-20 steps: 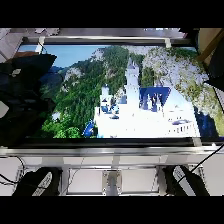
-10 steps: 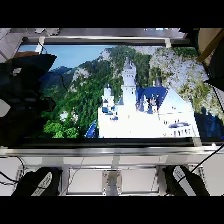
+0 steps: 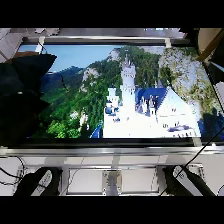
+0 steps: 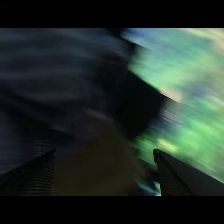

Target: Fold the clothes and pants, and hang the long-sleeved shirts on hangers.

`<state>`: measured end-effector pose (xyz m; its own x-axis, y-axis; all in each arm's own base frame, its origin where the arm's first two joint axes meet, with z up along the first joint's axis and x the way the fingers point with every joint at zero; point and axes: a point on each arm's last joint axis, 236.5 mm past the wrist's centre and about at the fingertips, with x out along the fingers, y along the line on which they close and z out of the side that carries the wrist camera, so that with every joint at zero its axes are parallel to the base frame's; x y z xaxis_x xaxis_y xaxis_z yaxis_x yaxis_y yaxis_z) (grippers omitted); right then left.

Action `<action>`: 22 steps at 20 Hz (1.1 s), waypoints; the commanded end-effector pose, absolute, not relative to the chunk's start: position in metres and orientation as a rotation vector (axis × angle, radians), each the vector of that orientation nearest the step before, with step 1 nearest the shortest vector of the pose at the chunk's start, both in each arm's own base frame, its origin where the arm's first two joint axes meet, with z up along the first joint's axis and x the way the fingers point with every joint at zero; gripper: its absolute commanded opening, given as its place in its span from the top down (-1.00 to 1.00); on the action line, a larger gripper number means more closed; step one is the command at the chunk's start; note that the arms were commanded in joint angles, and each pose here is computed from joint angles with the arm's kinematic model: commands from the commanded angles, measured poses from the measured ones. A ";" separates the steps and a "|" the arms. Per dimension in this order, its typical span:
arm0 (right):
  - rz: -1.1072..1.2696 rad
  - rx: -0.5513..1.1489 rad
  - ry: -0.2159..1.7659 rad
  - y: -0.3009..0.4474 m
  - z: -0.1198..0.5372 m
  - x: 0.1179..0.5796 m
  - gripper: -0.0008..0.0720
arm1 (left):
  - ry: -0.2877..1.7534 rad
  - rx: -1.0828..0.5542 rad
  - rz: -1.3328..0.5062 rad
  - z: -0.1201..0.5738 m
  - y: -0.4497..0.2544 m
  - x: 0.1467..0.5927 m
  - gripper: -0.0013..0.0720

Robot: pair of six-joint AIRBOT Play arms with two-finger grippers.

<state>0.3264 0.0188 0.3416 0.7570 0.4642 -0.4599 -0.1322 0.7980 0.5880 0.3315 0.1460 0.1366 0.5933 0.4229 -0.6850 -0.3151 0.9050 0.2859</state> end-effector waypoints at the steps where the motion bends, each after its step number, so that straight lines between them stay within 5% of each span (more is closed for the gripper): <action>1: 0.240 0.584 0.462 -0.015 0.363 0.362 0.90 | 0.805 0.083 0.632 0.143 0.219 0.328 -0.95; 12: 0.169 0.565 0.388 -0.035 0.372 0.373 0.90 | 1.000 -0.014 0.448 0.039 0.198 0.455 -0.96; 20: 0.154 0.538 0.440 -0.036 0.360 0.368 0.91 | 1.098 0.228 0.441 0.017 0.209 0.455 -0.95; 22: 0.115 0.517 0.449 -0.045 0.355 0.368 0.91 | 1.108 0.191 0.472 0.013 0.216 0.451 -0.66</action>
<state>0.3697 -0.0371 0.3641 0.9035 0.2518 -0.3467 -0.0314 0.8459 0.5325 0.4564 0.2047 0.0193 0.3954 0.4304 -0.8114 -0.2527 0.9003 0.3544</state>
